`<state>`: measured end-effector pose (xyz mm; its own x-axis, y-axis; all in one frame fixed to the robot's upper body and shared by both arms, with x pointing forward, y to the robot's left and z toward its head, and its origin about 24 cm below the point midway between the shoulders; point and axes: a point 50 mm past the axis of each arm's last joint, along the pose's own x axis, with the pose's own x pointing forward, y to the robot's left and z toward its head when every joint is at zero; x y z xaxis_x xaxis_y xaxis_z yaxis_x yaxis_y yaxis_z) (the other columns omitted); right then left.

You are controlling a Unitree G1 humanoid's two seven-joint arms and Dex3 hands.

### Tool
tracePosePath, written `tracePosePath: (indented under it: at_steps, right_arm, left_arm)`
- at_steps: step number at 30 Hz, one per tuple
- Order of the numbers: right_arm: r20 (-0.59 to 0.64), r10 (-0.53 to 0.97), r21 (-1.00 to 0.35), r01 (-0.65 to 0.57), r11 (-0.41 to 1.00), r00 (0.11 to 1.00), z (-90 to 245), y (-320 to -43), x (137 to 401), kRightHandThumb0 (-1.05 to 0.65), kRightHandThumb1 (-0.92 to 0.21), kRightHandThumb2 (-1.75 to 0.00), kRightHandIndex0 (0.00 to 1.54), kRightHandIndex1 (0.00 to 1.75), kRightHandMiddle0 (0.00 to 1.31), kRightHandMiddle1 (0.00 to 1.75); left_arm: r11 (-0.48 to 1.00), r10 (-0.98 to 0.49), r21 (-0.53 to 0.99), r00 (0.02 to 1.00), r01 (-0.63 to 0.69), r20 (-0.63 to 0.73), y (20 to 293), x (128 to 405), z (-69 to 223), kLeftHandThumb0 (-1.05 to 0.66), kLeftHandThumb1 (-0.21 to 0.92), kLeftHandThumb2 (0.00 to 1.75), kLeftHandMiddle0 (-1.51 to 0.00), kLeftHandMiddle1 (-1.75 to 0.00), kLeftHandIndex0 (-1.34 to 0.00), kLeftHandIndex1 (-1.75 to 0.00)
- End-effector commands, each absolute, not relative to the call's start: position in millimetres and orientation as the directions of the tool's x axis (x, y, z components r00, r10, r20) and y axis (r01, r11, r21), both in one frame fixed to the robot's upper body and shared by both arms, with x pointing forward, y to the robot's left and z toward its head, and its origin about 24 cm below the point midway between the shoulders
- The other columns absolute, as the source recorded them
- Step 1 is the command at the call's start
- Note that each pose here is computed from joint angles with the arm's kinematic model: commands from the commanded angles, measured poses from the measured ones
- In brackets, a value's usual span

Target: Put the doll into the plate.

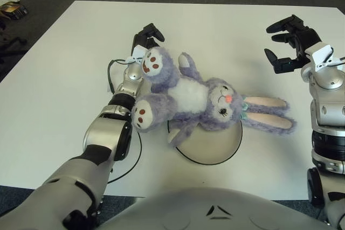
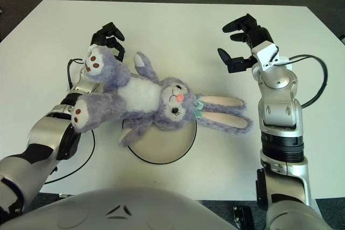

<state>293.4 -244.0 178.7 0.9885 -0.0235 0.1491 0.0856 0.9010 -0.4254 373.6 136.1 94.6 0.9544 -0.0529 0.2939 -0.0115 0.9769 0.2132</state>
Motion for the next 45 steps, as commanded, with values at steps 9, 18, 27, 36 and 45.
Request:
tracePosePath:
  at_steps: [9, 18, 27, 36, 45]
  right_arm:
    - [0.223, -0.148, -0.186, 0.191, 0.964, 0.964, 179.9, -246.1, 292.0, -0.01, -0.61, -0.87, 0.54, 1.47, 0.24, 1.71]
    - [0.214, -0.24, -0.031, 0.252, 0.967, 0.947, 153.8, -251.8, 296.1, -0.01, -0.57, -0.91, 0.55, 1.45, 0.29, 1.74]
    - [0.243, -0.244, 0.052, 0.239, 0.97, 0.939, 140.0, -249.4, 299.3, -0.01, -0.55, -0.94, 0.52, 1.44, 0.36, 1.75]
    - [0.251, -0.232, 0.067, 0.223, 0.973, 0.94, 127.2, -250.3, 297.5, -0.01, -0.53, -0.97, 0.46, 1.48, 0.41, 1.75]
    - [0.234, -0.229, 0.09, 0.213, 0.973, 0.945, 109.6, -246.2, 298.6, -0.01, -0.41, -1.14, 0.55, 1.52, 0.45, 1.75]
  left_arm:
    - [0.994, -0.013, 0.111, 0.953, -0.022, 0.301, 142.3, 370.6, 92.9, 0.0, -0.06, 1.64, -0.95, -1.45, -0.72, -1.75]
    - [0.997, 0.011, 0.067, 0.959, -0.031, 0.284, 144.6, 369.4, 89.3, 0.0, -0.04, 1.61, -0.95, -1.4, -0.74, -1.75]
    - [0.999, 0.025, 0.039, 0.968, -0.036, 0.248, 147.0, 368.0, 83.9, 0.0, -0.03, 1.58, -0.98, -1.34, -0.72, -1.75]
    - [1.0, -0.001, -0.012, 0.967, 0.004, 0.255, 150.3, 364.4, 80.6, 0.0, 0.0, 1.56, -0.98, -1.38, -0.66, -1.75]
    - [0.999, -0.019, -0.034, 0.963, 0.029, 0.268, 151.5, 360.3, 77.4, 0.0, -0.01, 1.56, -0.99, -1.35, -0.67, -1.75]
